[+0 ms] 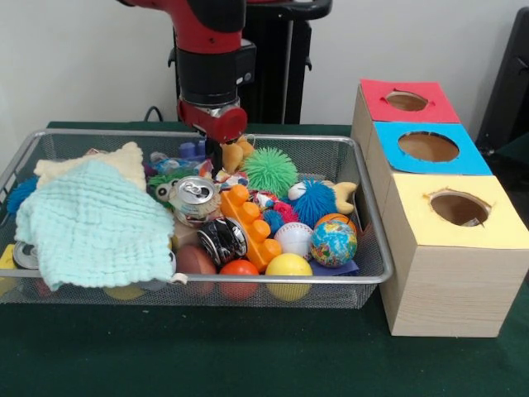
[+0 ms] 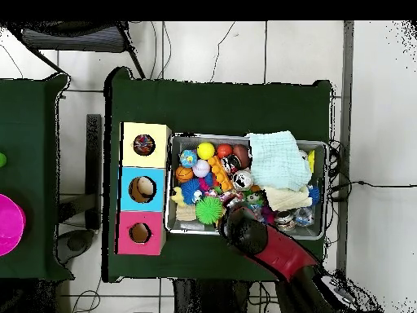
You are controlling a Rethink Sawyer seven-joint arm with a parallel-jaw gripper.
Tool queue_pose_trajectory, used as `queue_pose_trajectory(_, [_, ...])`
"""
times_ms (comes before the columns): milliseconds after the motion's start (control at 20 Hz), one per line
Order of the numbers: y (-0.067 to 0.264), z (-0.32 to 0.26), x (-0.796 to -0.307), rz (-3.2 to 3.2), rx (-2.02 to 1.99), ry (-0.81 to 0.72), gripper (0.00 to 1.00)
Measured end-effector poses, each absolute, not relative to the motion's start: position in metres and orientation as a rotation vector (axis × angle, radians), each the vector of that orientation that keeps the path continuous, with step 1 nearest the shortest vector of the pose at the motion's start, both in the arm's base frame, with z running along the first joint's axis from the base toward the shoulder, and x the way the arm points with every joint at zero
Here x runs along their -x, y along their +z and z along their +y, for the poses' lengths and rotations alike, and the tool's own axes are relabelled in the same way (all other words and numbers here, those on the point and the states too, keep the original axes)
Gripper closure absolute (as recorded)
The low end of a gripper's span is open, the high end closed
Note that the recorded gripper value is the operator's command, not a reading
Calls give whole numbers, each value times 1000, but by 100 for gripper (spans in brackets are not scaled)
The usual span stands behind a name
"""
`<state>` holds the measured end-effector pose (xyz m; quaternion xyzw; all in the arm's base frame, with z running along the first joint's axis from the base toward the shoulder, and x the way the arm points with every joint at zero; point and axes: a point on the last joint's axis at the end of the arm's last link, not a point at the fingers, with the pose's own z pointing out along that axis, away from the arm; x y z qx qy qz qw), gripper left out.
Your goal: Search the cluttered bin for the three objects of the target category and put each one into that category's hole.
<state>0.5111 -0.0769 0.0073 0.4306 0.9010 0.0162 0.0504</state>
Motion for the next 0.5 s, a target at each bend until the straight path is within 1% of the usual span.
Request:
queue_pose_trajectory(250, [36, -83, -529, 2691, -1273, 44, 100])
queue_pose_trajectory(350, [52, -83, -537, 2672, -1250, 44, 100])
queue_pose_trajectory(500, [65, -81, -543, 2666, -1233, 46, 100])
